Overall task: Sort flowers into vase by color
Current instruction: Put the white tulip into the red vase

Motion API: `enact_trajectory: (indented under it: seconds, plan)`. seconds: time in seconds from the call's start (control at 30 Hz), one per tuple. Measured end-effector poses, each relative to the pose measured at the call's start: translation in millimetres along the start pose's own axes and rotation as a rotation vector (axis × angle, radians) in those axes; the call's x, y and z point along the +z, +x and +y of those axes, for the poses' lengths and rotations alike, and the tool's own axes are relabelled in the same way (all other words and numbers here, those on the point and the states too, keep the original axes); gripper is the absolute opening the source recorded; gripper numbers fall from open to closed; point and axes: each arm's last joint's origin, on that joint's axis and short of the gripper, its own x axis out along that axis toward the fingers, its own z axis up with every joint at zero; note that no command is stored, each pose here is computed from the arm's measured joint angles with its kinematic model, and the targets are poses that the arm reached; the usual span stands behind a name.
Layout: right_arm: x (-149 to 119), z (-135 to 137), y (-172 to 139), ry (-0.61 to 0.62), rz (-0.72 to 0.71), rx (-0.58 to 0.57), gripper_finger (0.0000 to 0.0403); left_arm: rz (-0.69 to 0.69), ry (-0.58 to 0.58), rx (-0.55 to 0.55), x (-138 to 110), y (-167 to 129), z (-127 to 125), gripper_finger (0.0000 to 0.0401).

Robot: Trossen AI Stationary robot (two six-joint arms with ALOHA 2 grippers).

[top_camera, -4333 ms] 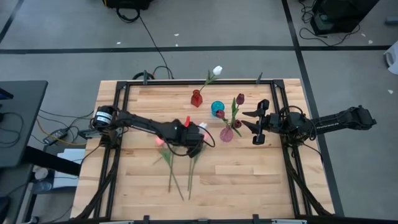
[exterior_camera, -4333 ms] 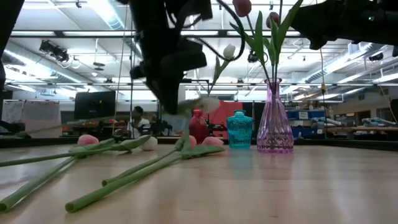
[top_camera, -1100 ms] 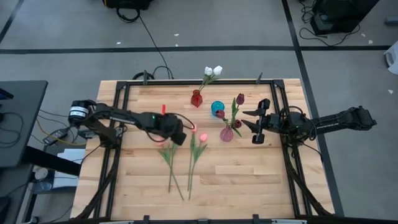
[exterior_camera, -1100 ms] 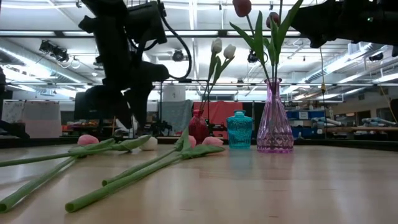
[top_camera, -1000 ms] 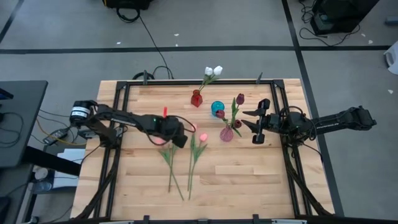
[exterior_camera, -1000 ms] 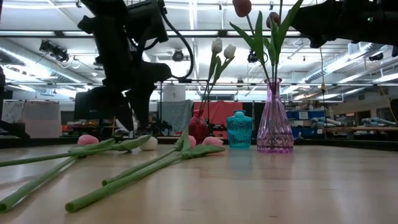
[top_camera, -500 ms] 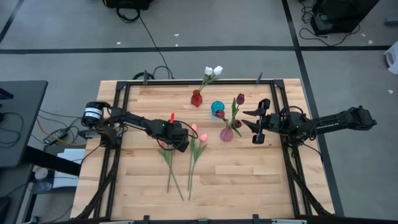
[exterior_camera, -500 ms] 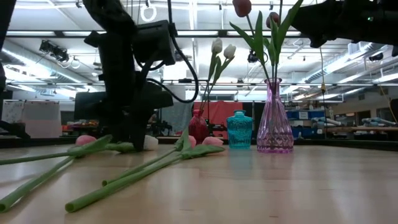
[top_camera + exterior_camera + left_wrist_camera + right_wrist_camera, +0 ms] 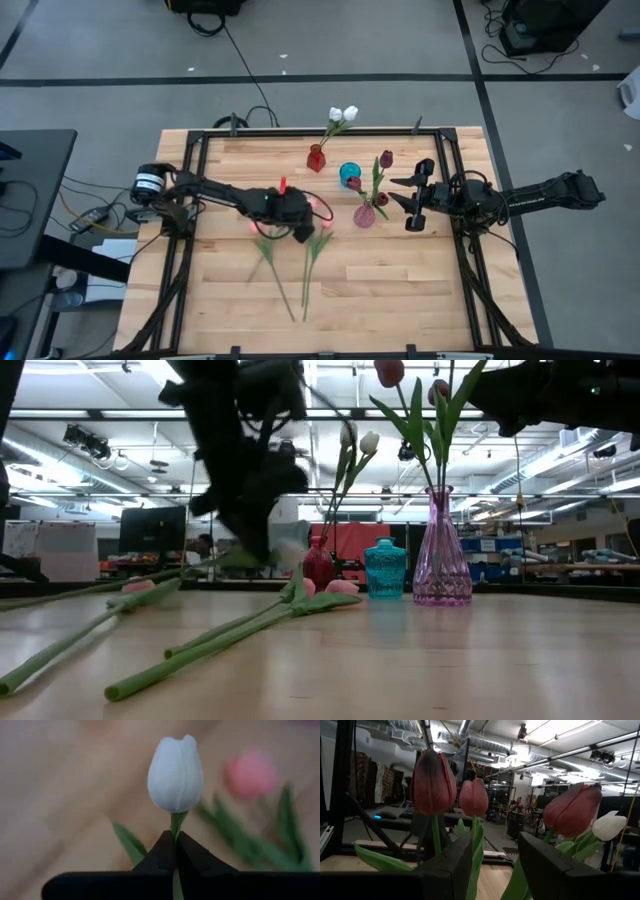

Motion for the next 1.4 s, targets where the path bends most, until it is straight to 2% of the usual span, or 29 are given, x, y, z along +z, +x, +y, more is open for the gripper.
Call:
enact_trajectory:
  seconds: [0.1, 0.2, 0.43, 0.57, 0.67, 0.93, 1.2, 1.4]
  plan:
    - [0, 0, 0, 0.000, 0.000, 0.000, 0.0169, -0.140, 0.051, 0.030, 19, -19, 6, 0.0006]
    - [0, 0, 0, 0.000, 0.000, 0.000, 0.0169, -0.331, 0.066, 0.013, 43, -40, 17, 0.0005]
    - [0, 0, 0, -0.001, 0.003, 0.005, 0.0169, -0.821, 0.076, -0.060, 90, -77, 67, 0.0005]
    - [-1, 0, 0, -0.001, 0.002, 0.007, 0.0169, -1.096, 0.084, -0.017, 105, -92, 88, 0.0010]
    - [-1, 0, 0, -0.005, 0.002, 0.007, 0.0169, -1.208, 0.087, 0.029, 114, -99, 100, 0.0011]
    - [-1, 0, 1, -0.010, 0.002, 0.004, 0.0169, -1.336, 0.073, -0.062, 140, -115, 125, 0.0013]
    - [-1, 0, 1, -0.010, 0.002, 0.004, 0.0169, -1.414, 0.053, -0.062, 149, -95, 123, 0.0014]
    - [-1, 0, 1, -0.010, 0.004, 0.005, 0.0169, -1.359, 0.048, -0.025, 152, -65, 118, 0.0014]
